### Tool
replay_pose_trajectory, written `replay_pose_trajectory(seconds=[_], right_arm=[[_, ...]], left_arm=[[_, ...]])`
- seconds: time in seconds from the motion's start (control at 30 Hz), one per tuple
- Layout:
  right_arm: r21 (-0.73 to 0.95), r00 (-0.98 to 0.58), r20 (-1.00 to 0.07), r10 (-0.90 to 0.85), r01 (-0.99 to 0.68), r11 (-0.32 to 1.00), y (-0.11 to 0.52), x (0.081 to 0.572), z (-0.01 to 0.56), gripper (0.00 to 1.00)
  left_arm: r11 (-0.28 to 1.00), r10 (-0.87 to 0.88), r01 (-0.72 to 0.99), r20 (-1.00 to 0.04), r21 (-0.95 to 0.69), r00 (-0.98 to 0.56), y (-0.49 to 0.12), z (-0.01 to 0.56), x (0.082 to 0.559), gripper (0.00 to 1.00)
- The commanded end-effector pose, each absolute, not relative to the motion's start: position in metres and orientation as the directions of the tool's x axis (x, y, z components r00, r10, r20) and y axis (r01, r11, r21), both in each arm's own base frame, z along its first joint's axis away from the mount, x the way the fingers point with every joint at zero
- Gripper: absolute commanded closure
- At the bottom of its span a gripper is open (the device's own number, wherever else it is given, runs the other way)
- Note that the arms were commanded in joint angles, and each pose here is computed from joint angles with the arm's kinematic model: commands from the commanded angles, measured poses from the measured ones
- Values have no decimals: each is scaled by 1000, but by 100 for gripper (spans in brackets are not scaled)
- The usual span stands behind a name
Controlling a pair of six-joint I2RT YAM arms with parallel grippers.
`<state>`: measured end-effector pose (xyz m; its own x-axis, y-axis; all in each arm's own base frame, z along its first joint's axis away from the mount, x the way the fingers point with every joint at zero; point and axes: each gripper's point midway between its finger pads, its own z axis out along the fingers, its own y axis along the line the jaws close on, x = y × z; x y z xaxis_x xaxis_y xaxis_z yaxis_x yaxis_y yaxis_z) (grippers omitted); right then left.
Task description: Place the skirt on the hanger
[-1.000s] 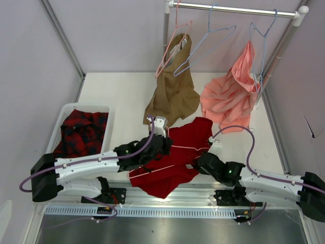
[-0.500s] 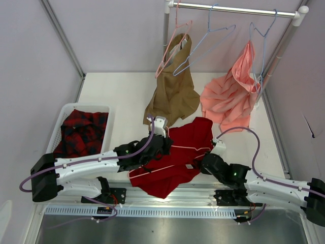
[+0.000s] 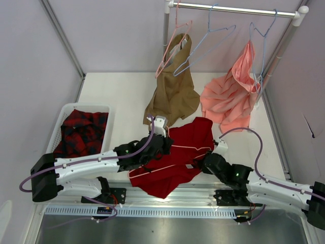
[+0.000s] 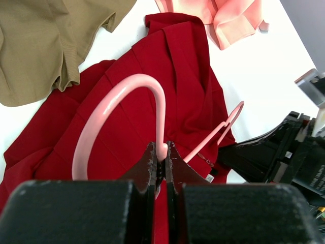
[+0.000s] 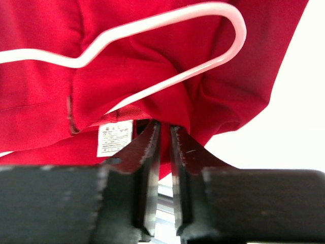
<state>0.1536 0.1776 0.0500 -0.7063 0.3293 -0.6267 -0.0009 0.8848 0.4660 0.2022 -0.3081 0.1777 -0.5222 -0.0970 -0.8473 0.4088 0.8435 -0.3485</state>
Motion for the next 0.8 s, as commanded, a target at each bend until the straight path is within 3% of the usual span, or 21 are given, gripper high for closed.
replay_pose_trajectory(seconds=[0.0, 0.23, 0.77], right_arm=[[452, -702, -634, 324, 4, 892, 179, 157, 49, 80], [433, -700, -642, 312, 5, 901, 181, 159, 45, 67], [405, -655, -678, 333, 44, 913, 176, 168, 41, 65]], left_arm=[[828, -151, 412, -859, -381, -490, -315, 203, 210, 100], [830, -147, 412, -860, -376, -489, -315, 201, 210, 100], [827, -145, 414, -856, -380, -496, -317, 199, 209, 100]])
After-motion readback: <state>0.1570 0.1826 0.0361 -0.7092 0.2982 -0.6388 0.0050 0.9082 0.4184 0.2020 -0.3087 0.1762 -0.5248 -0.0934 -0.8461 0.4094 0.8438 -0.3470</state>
